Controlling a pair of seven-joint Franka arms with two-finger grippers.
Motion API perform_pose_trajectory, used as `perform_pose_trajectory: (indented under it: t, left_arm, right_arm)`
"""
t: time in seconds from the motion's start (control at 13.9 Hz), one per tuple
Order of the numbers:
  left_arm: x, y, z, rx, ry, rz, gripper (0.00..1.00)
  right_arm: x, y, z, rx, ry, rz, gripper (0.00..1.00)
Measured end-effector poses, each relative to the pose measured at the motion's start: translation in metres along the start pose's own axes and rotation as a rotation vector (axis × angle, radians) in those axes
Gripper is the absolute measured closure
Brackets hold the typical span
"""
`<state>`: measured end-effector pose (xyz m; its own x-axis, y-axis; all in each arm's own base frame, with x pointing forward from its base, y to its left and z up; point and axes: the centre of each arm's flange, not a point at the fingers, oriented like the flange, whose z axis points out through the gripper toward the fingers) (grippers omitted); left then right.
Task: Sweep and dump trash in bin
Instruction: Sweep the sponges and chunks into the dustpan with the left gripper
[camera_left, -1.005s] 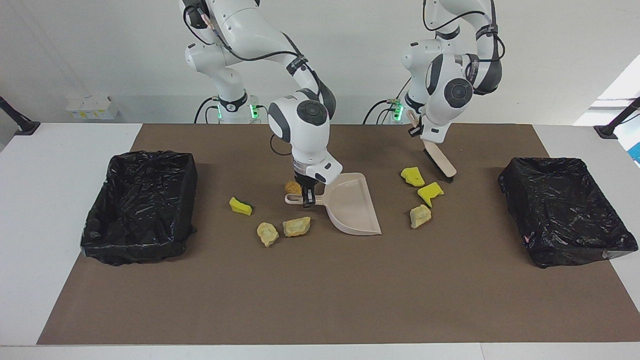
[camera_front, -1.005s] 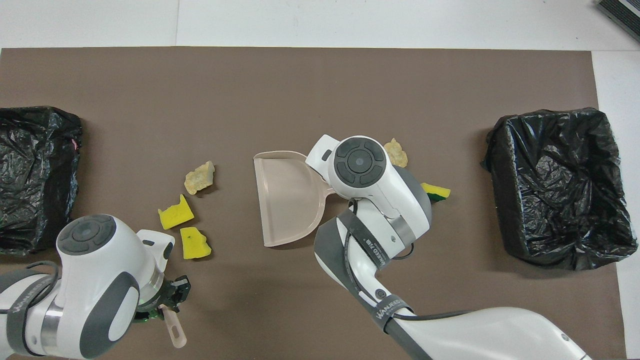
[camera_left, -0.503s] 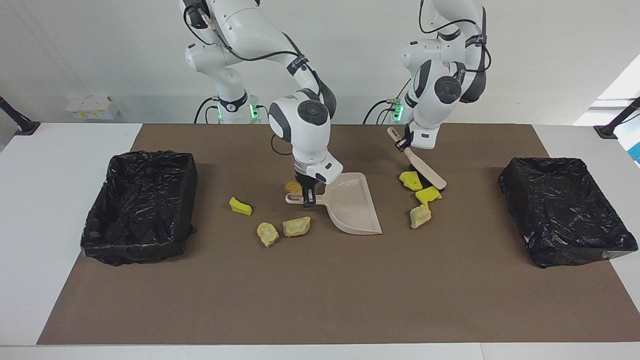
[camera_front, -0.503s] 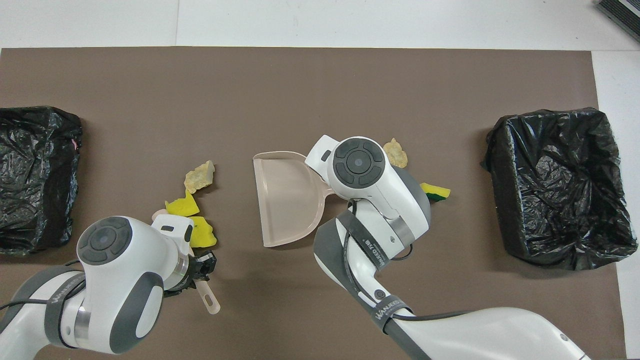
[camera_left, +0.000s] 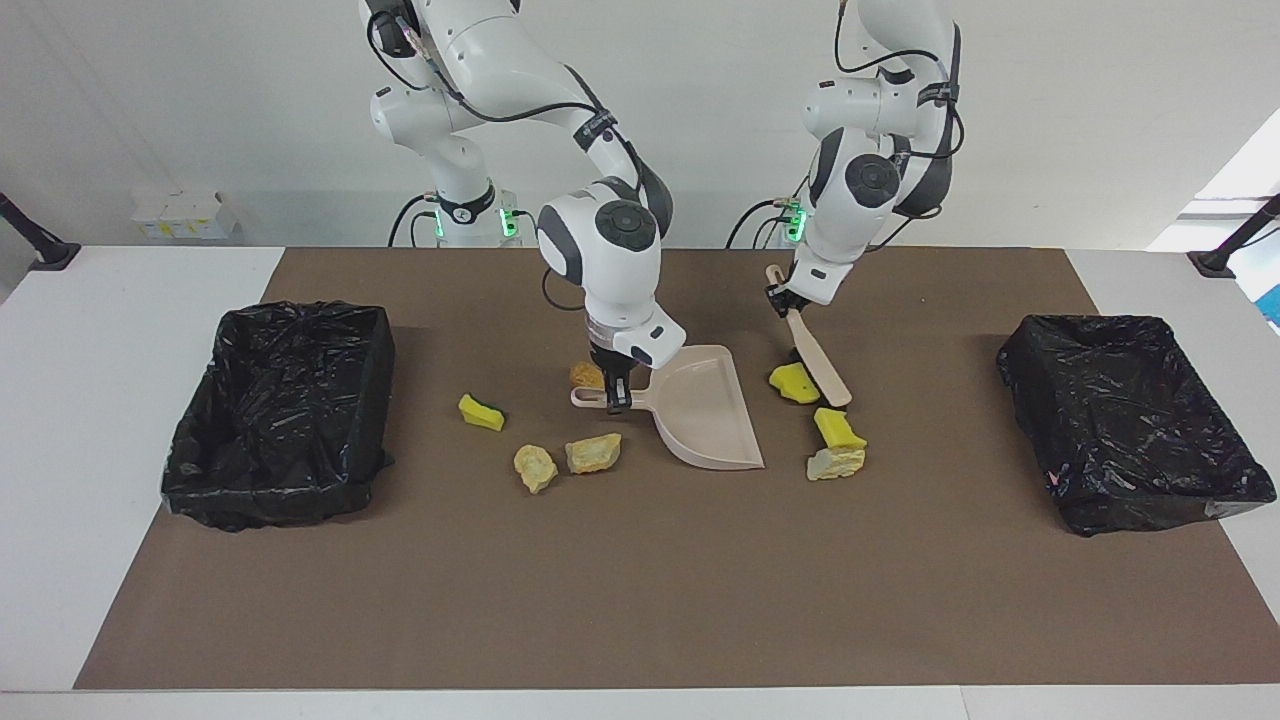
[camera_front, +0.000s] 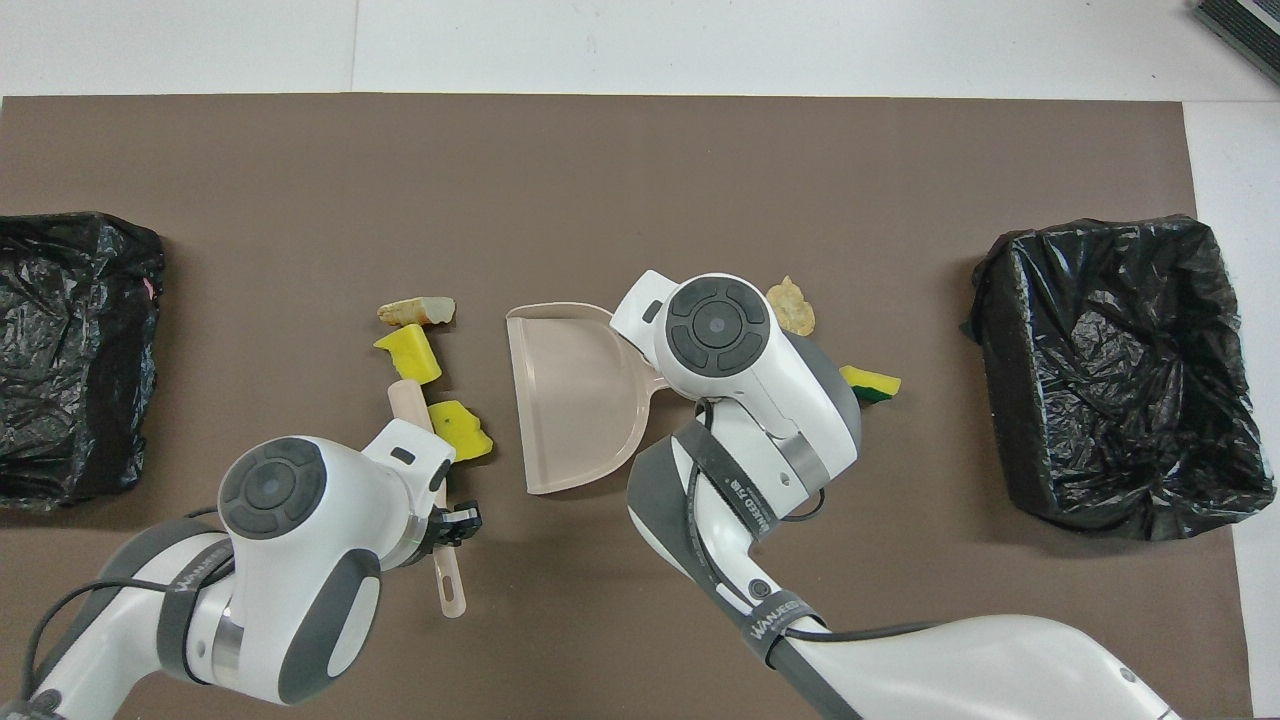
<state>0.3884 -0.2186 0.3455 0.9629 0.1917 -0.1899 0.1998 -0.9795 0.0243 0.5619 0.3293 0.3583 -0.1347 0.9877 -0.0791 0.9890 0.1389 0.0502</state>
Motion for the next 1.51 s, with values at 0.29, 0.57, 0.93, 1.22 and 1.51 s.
perform_pose_trajectory:
  t: [0.29, 0.57, 0.93, 1.22, 1.51]
  left_arm:
    - [-0.022, 0.059, -0.003, -0.017, 0.019, 0.147, 0.74]
    - [-0.024, 0.112, -0.039, -0.076, 0.055, 0.223, 0.74]
    - [0.039, 0.06, -0.071, 0.005, 0.028, 0.175, 0.74]
    - [0.1, -0.004, -0.078, 0.088, 0.071, 0.235, 0.74]
    - [0.166, -0.08, -0.092, 0.105, 0.086, 0.307, 0.74]
  right_arm:
    - [0.0, 0.0, 0.0, 0.001, 0.0, 0.002, 0.68]
    - [0.0, 0.0, 0.001, 0.001, -0.001, 0.002, 0.68]
    - [0.0, -0.002, 0.002, 0.01, -0.008, 0.03, 0.68]
    - [0.005, -0.006, 0.002, 0.01, -0.044, 0.071, 0.68]
    - [0.012, -0.011, 0.0, -0.009, -0.086, 0.14, 0.68]
